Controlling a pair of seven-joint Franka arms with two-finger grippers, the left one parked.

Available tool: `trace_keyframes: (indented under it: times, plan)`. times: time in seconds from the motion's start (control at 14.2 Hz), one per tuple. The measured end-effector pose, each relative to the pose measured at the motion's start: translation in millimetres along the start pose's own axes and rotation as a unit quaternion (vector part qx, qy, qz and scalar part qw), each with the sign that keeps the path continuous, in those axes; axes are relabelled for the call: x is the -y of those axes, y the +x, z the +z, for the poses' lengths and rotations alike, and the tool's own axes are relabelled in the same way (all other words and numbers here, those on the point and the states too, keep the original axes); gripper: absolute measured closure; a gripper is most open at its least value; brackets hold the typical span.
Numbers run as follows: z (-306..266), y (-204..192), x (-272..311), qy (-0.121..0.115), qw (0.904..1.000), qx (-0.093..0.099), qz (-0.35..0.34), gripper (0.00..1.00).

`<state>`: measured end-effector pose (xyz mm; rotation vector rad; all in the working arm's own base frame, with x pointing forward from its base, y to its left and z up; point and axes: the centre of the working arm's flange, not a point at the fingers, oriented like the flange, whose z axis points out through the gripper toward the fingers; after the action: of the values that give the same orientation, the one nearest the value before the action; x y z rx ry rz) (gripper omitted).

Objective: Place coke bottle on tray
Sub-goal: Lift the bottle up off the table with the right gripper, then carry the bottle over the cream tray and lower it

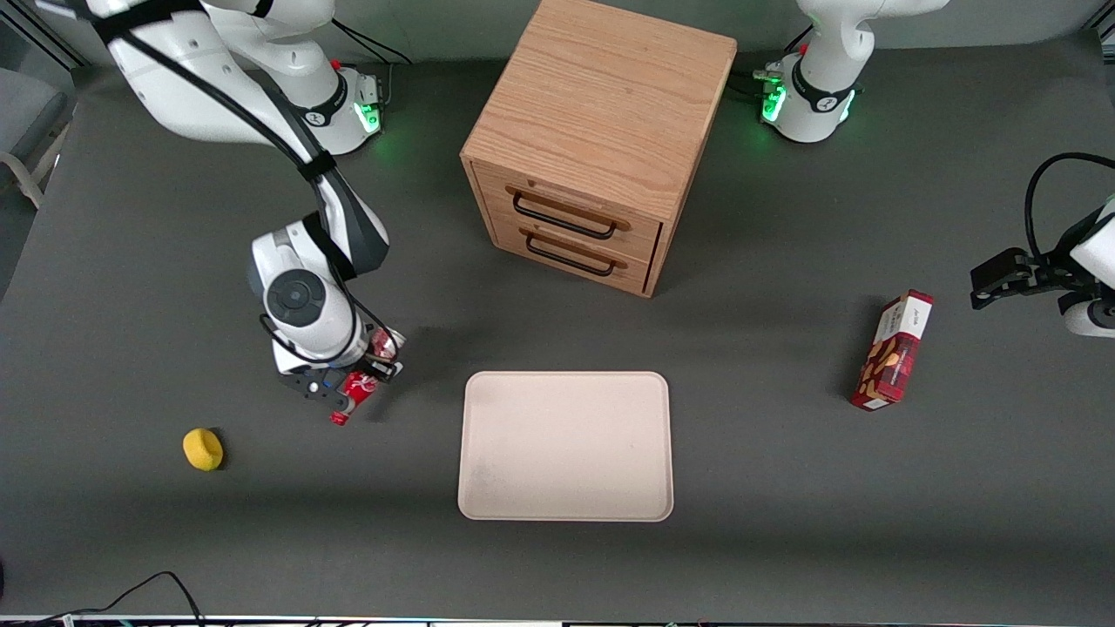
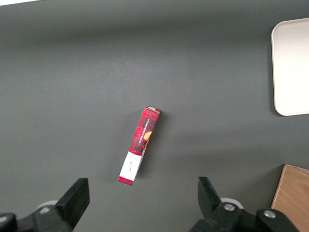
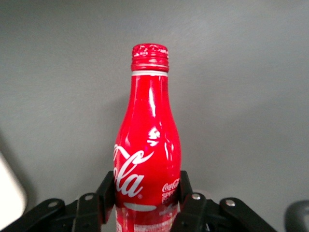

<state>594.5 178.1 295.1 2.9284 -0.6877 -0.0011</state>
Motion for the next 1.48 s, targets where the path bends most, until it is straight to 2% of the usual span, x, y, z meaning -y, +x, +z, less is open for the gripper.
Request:
trace_keyframes:
  times: [0.14,0.35,0.49,0.63,0.77,0.91,1.05,1.27,1.34,1.48]
  plan:
    - [-62.3,-0.9,-17.0,0.003,0.9995,0.026,-0.016,0.45]
    - [-148.3,-6.5,-53.8,-0.006,0.9977,0.045,-0.049,0.45]
    - [-204.1,-7.4,-75.4,-0.003,0.9944,0.060,-0.088,0.45]
    - [-252.1,-2.8,-90.8,0.004,0.9918,0.058,-0.114,0.45]
    - [-279.2,1.2,-96.4,0.014,0.9902,0.047,-0.130,0.45]
    - [-282.5,7.9,-89.4,0.018,0.9888,0.045,-0.141,0.45]
    - [-264.1,20.7,-63.5,0.020,0.9859,0.057,-0.156,0.45]
    - [-207.7,25.7,13.9,0.017,0.9765,0.083,-0.198,0.45]
    - [-185.7,25.5,43.3,0.019,0.9735,0.086,-0.211,0.45]
    - [-143.6,27.0,92.8,0.031,0.9697,0.080,-0.229,0.45]
